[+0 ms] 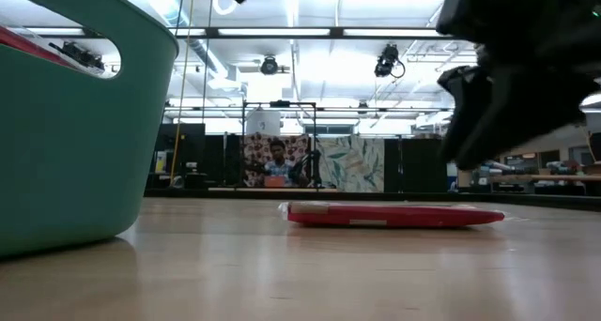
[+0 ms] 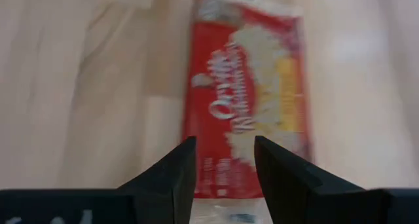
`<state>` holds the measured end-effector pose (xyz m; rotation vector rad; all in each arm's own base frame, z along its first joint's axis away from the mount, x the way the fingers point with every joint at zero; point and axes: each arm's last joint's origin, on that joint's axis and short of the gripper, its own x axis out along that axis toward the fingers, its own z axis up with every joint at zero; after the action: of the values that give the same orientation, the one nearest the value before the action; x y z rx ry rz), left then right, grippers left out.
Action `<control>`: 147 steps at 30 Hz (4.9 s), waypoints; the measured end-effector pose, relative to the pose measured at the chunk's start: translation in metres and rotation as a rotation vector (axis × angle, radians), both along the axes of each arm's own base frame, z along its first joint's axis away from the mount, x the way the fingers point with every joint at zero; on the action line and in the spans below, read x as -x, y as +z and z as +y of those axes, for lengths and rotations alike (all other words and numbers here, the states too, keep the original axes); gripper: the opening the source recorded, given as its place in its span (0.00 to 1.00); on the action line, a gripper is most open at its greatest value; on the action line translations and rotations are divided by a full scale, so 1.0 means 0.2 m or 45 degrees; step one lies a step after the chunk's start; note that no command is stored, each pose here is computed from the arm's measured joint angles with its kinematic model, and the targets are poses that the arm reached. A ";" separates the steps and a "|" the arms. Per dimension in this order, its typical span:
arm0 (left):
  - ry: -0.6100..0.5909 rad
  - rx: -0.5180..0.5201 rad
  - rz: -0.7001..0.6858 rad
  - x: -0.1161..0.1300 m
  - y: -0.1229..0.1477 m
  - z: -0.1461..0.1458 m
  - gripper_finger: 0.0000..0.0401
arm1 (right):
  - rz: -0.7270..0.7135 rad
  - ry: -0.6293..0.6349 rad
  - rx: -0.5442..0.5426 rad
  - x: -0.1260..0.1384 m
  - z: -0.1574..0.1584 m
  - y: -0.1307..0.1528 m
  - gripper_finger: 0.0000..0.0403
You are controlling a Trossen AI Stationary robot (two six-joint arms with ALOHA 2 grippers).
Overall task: Sort popcorn bags into baskets
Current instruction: Put the popcorn bag into the blue bin
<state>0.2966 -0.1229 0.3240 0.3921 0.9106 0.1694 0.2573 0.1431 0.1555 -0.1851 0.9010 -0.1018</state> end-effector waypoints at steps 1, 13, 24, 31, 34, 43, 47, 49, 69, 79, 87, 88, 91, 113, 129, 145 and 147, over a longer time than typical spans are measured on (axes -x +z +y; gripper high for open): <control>0.001 -0.003 0.006 -0.01 -0.01 0.01 0.30 | 0.014 0.019 -0.005 0.00 0.01 -0.01 0.39; 0.089 -0.050 0.012 -0.12 -0.05 0.15 0.30 | -0.014 0.141 0.233 -0.13 0.14 -0.17 0.39; 0.137 0.007 0.082 -0.09 -0.06 0.17 0.30 | 0.053 0.108 0.259 -0.24 0.09 -0.23 0.39; 0.109 0.045 0.100 -0.09 -0.06 0.17 0.30 | 0.089 0.090 0.213 -0.26 0.05 -0.23 0.21; 0.108 0.044 0.102 -0.09 -0.06 0.17 0.30 | 0.096 0.089 0.202 -0.26 0.04 -0.23 0.06; -0.029 0.073 0.180 -0.12 -0.10 0.15 0.35 | 0.100 0.100 0.159 -0.22 0.02 -0.11 0.01; -0.077 0.091 0.241 -0.14 -0.15 0.13 0.45 | 0.050 0.045 0.134 -0.19 0.00 0.00 0.01; -0.097 0.083 0.262 -0.15 -0.17 0.13 0.50 | 0.016 0.029 0.112 -0.18 -0.01 0.04 0.01; -0.205 0.075 0.027 -0.30 -0.20 0.07 0.58 | -0.316 -0.035 -0.064 -0.10 -0.07 0.42 0.00; -0.221 0.050 0.026 -0.32 -0.21 0.07 0.53 | -0.507 0.012 -0.108 -0.10 -0.07 0.54 0.00; -0.219 0.051 0.036 -0.31 -0.22 0.06 0.17 | -0.534 0.038 -0.100 -0.10 -0.06 0.55 0.02; -0.225 0.051 0.039 -0.31 -0.22 0.06 0.12 | -0.537 0.045 -0.092 -0.10 -0.06 0.55 0.03; -0.255 0.048 0.060 -0.30 -0.21 0.06 0.06 | -0.538 0.062 -0.076 -0.10 -0.06 0.55 0.05; -0.189 0.285 0.290 0.38 0.09 -0.19 0.08 | -0.508 0.039 0.104 0.13 -0.08 0.66 0.11; -0.145 0.298 0.251 0.74 0.07 -0.47 0.07 | -0.480 0.044 0.199 0.10 -0.14 0.66 0.11; -0.220 0.034 0.385 0.59 -0.24 -0.69 0.09 | -0.635 0.047 0.278 0.02 -0.21 0.73 0.11; -0.235 -0.004 0.410 0.57 -0.28 -0.71 0.09 | -0.639 0.033 0.276 0.01 -0.22 0.73 0.11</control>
<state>0.1817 -0.2650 0.2676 0.5133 1.1841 -0.0647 0.2545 0.0988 0.3019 -0.3553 0.3856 -0.2115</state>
